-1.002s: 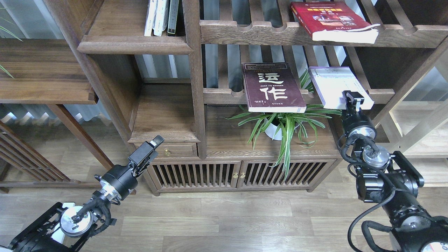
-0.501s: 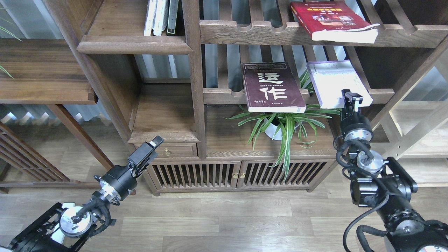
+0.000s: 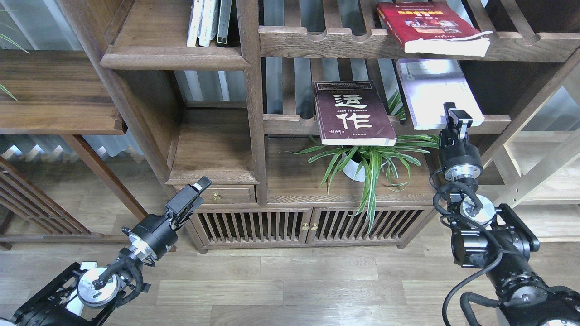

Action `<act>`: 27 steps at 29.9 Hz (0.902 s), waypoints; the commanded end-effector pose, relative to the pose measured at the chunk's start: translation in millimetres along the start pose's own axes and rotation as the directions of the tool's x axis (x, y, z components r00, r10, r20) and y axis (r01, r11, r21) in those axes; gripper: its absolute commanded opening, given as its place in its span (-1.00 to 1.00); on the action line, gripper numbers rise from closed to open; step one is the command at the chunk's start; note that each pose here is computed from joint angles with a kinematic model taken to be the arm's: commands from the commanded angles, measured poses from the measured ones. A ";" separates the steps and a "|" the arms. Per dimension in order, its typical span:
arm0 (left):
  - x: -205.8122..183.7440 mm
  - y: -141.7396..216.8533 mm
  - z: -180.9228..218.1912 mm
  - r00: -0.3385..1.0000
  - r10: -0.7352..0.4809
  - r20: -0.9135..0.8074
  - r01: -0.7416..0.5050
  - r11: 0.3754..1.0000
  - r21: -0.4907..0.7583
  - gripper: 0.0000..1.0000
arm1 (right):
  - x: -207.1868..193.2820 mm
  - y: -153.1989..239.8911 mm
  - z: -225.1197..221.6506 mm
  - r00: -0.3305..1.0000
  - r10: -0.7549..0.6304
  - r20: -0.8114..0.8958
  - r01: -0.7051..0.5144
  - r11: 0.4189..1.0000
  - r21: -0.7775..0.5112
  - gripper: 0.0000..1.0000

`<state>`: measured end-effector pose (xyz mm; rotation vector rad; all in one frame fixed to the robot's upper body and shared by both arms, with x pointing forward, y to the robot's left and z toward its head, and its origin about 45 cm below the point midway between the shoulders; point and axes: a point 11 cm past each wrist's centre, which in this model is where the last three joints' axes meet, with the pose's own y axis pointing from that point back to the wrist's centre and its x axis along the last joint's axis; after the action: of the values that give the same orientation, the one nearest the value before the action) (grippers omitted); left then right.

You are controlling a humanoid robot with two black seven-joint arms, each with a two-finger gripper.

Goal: Organize books on shelf
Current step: 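Tilt the white book up and pull it off the shelf with the right gripper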

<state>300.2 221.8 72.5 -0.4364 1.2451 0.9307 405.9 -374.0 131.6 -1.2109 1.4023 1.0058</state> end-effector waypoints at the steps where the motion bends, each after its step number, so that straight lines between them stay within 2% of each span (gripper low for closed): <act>1: 4.4 1.2 0.4 1.000 0.014 -0.002 -0.014 1.000 -0.002 0.99 | -4.4 2.6 2.9 1.000 -0.023 0.014 0.023 1.000 -0.009 -0.93; 10: 9.2 3.1 0.8 1.000 0.029 -0.004 -0.029 1.000 -0.004 0.99 | 2.8 27.3 9.7 0.997 -0.070 0.034 0.072 0.997 -0.038 -0.93; 18: 9.0 2.7 0.2 1.000 0.028 -0.005 -0.028 1.000 -0.003 0.99 | 19.0 45.0 19.9 0.999 -0.034 0.012 0.035 0.995 -0.088 -0.93; 27: 14.5 4.9 -0.3 0.999 0.045 -0.009 -0.045 0.999 -0.005 0.99 | 7.4 49.3 34.3 0.997 -0.076 0.025 0.079 0.988 -0.132 -0.93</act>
<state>297.4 229.0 61.1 -0.4199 1.2632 0.9679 361.5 -338.1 114.3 -1.3254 1.2955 1.0678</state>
